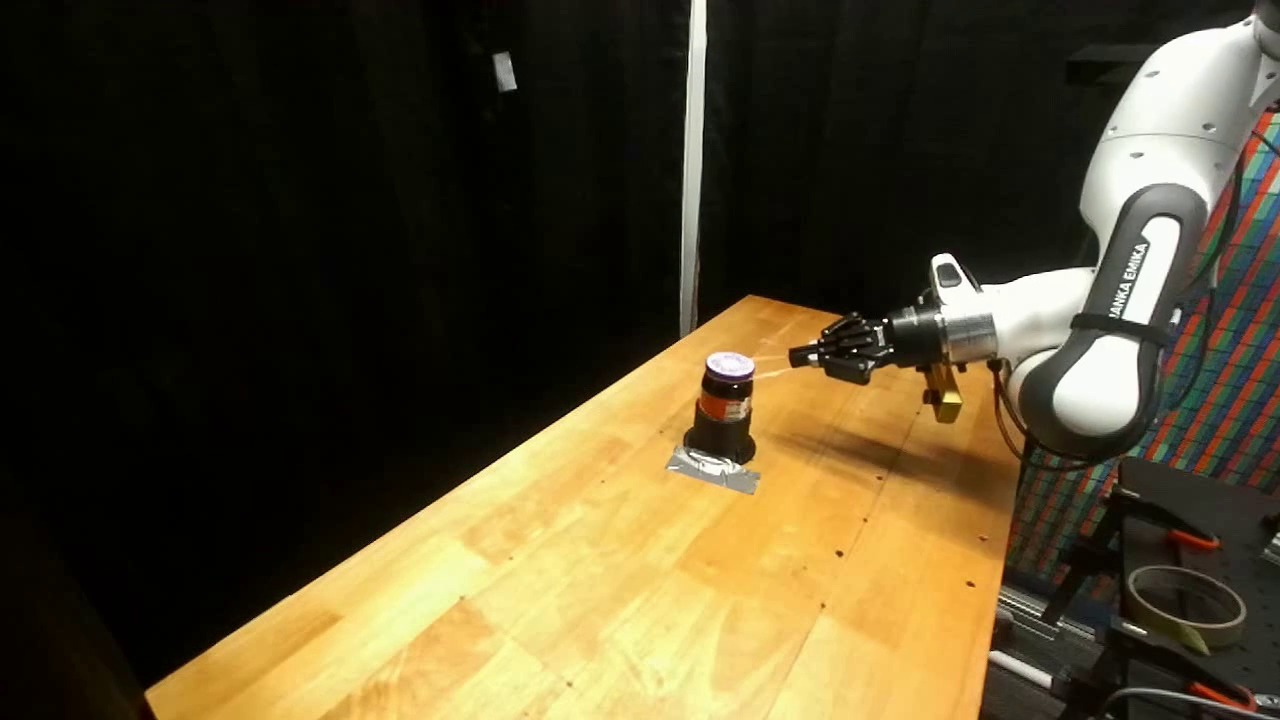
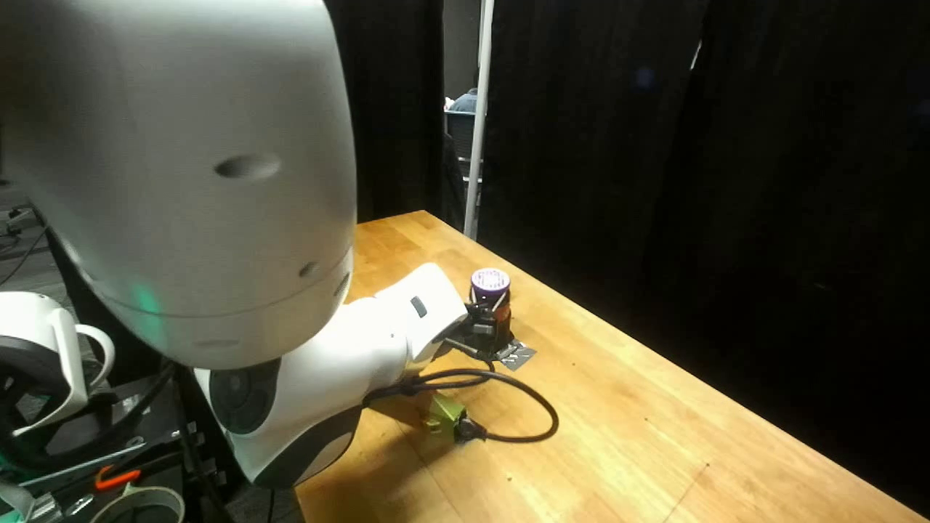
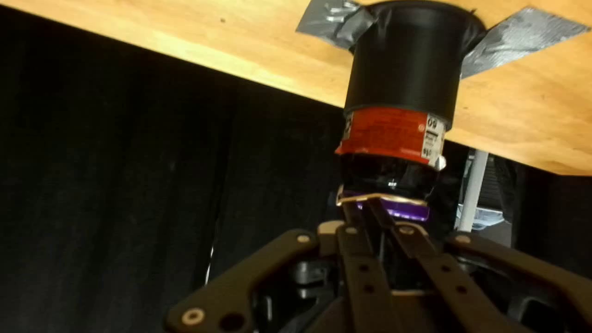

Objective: Put the band on the brown cup

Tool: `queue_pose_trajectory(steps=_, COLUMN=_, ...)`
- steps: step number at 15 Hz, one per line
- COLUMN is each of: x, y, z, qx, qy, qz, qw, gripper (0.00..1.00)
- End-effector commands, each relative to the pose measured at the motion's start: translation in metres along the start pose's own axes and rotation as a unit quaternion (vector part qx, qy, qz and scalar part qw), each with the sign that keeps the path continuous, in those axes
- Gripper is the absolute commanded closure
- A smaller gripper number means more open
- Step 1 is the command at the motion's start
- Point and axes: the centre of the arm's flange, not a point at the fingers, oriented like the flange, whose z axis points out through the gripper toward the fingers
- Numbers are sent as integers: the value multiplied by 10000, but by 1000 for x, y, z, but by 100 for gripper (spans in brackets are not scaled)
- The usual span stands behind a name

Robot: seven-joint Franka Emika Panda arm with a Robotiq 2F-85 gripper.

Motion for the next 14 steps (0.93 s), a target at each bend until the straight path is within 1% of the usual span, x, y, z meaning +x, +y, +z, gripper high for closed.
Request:
queue_pose_trajectory(steps=1, x=-2, y=-20, z=-10, qx=-307, qy=650, qz=-238, qw=9971, gripper=89)
queue_pose_trajectory(steps=2, x=-7, y=-20, z=-8, qx=-396, qy=707, qz=-268, qw=9964, gripper=88)
queue_pose_trajectory(steps=3, x=1, y=-19, z=-6, qx=-423, qy=691, qz=-262, qw=9964, gripper=89)
queue_pose_trajectory(steps=4, x=4, y=-15, z=-10, qx=-434, qy=730, qz=-248, qw=9961, gripper=64)
queue_pose_trajectory(steps=5, x=15, y=-13, z=-11, qx=-419, qy=433, qz=-266, qw=9978, gripper=64)
queue_pose_trajectory(steps=6, x=22, y=-13, z=-10, qx=-461, qy=229, qz=-266, qw=9983, gripper=60)
queue_pose_trajectory(steps=7, x=53, y=-9, z=-11, qx=-641, qy=-324, qz=-327, qw=9969, gripper=54)
queue_pose_trajectory(steps=8, x=65, y=-8, z=-11, qx=-755, qy=-570, qz=-289, qw=9951, gripper=45)
queue_pose_trajectory(steps=9, x=80, y=-8, z=-9, qx=-903, qy=-808, qz=-299, qw=9922, gripper=38)
queue_pose_trajectory(steps=11, x=94, y=-1, z=-8, qx=-1207, qy=-1247, qz=-315, qw=9843, gripper=23)
queue_pose_trajectory(steps=12, x=101, y=-2, z=-6, qx=-1365, qy=-1459, qz=-340, qw=9793, gripper=14)
queue_pose_trajectory(steps=14, x=119, y=3, z=-7, qx=-1645, qy=-1866, qz=-345, qw=9680, gripper=1)
